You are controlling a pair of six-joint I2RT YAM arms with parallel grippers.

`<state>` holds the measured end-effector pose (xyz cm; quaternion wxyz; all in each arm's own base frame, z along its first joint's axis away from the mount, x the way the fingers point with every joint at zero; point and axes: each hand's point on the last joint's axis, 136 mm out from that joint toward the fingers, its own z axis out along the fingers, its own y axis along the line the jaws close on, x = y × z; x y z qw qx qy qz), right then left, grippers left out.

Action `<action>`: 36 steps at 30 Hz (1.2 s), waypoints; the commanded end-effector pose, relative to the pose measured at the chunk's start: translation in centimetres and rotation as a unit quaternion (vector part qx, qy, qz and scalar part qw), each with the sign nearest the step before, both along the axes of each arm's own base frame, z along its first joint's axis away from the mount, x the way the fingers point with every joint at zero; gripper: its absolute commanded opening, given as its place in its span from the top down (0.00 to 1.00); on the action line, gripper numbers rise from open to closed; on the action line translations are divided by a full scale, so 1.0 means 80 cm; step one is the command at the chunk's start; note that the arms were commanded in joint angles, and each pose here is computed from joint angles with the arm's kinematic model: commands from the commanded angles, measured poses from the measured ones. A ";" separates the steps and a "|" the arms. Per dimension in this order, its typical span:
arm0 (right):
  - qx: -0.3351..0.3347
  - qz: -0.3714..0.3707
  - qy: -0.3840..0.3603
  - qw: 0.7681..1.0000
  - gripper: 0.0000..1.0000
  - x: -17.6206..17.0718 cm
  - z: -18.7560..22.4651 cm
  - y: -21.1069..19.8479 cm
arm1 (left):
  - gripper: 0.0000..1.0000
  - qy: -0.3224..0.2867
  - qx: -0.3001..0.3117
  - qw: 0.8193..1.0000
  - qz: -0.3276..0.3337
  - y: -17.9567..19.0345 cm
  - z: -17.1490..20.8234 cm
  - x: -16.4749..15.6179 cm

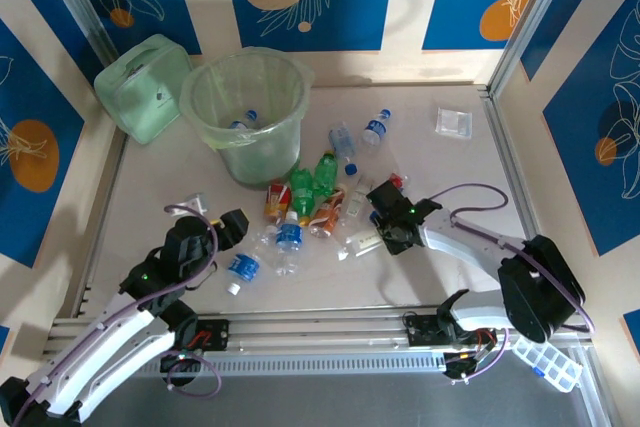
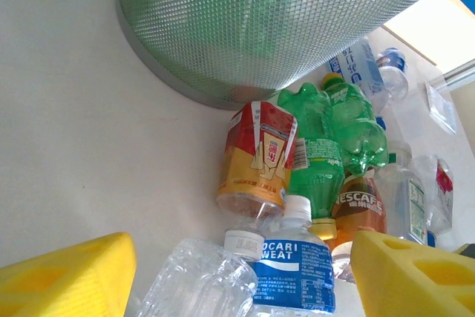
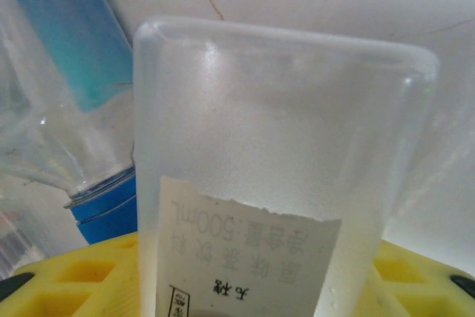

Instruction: Put the plastic bottles in the bin

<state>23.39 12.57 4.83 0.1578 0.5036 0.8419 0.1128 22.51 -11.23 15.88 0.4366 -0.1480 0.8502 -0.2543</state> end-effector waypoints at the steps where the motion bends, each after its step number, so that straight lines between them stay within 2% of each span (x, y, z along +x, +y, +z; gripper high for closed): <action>1: -0.004 0.003 -0.009 1.000 0.53 -0.005 0.010 -0.009 | 0.25 -0.021 -0.009 0.999 -0.030 -0.015 0.006 0.003; 4: -0.005 0.015 -0.028 0.999 0.55 -0.004 0.020 -0.012 | 0.25 -0.030 -0.020 0.998 -0.059 -0.029 0.013 0.002; 8: -0.007 0.057 -0.070 0.996 0.59 -0.002 0.036 -0.007 | 0.25 -0.056 -0.035 0.989 -0.131 -0.062 0.025 -0.002; 13: -0.009 0.151 -0.161 0.975 0.59 0.016 0.083 0.015 | 0.23 -0.082 -0.046 0.974 -0.208 -0.100 0.036 -0.010; 16: -0.010 0.214 -0.222 0.951 0.60 0.028 0.120 0.034 | 0.23 -0.110 -0.020 0.961 -0.254 -0.119 0.047 -0.021; 19: -0.004 0.288 -0.275 0.917 0.61 0.040 0.150 0.062 | 0.23 -0.124 0.006 0.954 -0.273 -0.128 0.053 -0.026; 23: -0.009 0.353 -0.296 0.887 0.63 0.051 0.178 0.091 | 0.22 -0.125 0.033 0.948 -0.292 -0.145 0.062 -0.028; 28: 0.012 0.412 -0.315 0.855 0.64 0.057 0.195 0.126 | 0.15 -0.089 0.070 0.940 -0.322 -0.180 0.057 -0.022; 30: 0.022 0.422 -0.319 0.848 0.64 0.058 0.197 0.135 | 0.14 -0.087 0.087 0.934 -0.336 -0.200 0.058 -0.022; 33: 0.029 0.433 -0.325 0.840 0.65 0.057 0.202 0.143 | 0.11 -0.117 0.146 0.918 -0.350 -0.234 0.068 -0.026; 36: 0.022 0.433 -0.340 0.834 0.65 0.056 0.210 0.138 | 0.10 -0.122 0.151 0.906 -0.376 -0.268 0.075 -0.024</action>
